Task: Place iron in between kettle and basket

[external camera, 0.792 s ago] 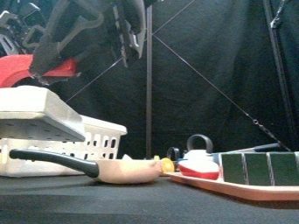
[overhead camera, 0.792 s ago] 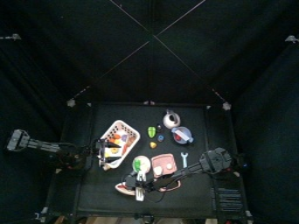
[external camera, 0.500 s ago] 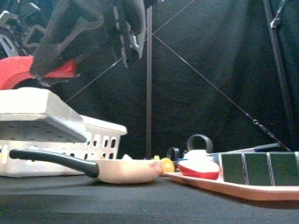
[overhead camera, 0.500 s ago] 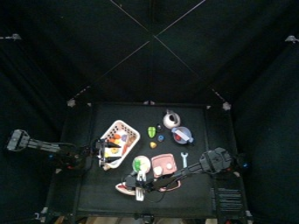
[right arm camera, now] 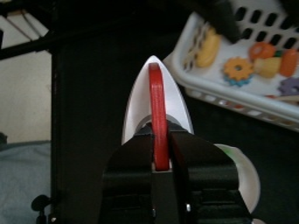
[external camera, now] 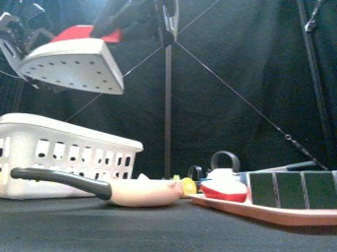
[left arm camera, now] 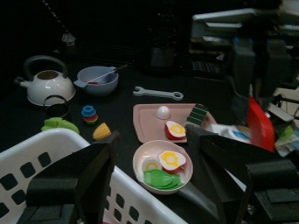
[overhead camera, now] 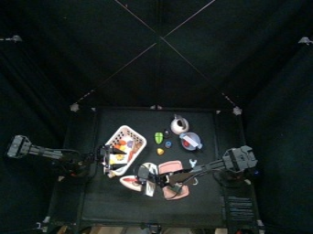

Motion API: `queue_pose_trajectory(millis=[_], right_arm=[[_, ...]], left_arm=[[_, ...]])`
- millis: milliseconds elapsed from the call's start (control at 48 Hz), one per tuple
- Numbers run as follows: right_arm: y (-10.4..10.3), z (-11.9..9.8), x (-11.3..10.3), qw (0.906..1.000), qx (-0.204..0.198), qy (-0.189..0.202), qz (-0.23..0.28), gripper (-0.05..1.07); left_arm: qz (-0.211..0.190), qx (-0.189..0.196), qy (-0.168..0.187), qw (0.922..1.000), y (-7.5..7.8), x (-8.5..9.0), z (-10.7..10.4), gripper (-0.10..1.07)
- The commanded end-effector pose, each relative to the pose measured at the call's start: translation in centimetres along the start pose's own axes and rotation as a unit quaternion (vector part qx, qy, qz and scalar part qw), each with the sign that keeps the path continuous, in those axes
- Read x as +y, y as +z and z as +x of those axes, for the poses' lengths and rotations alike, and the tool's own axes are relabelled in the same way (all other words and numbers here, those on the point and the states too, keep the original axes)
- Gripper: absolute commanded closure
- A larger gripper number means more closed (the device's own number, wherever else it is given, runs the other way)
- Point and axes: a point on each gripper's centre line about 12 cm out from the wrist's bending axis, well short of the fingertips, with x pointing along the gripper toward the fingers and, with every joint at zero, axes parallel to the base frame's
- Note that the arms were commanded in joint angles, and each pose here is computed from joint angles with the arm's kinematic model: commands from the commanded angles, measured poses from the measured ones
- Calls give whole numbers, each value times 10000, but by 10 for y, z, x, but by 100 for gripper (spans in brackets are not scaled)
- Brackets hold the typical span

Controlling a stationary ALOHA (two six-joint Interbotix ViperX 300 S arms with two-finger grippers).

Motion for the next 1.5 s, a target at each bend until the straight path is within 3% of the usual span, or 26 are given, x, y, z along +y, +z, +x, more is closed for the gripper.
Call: queue_pose_trajectory(millis=[0,250,458,688,854,1167,1479], right_arm=[[35,-33,-34,9984,-464,-203,269,67],[41,-40,-131,9893,-578,-1081,790,67],[41,-33,-185,9819,-781,-1370,1052,67],[22,-5,-240,9733,-625,-1717,1389,66],[-1,25,-261,9702,-268,-1901,1478,66],[-9,55,-271,9702,-102,-1960,1423,64],[-11,73,-278,9677,18,-2057,1459,46]], left_arm=[[1,-45,-1,10000,3,0,1,2],[0,-46,7,10000,3,0,1,2],[-61,-22,42,10000,2,1,1,2],[-60,-15,43,10000,2,1,2,2],[-59,-14,35,10000,2,1,1,2],[-57,-7,36,10000,1,1,1,2],[-54,22,43,10000,-1,1,1,2]])
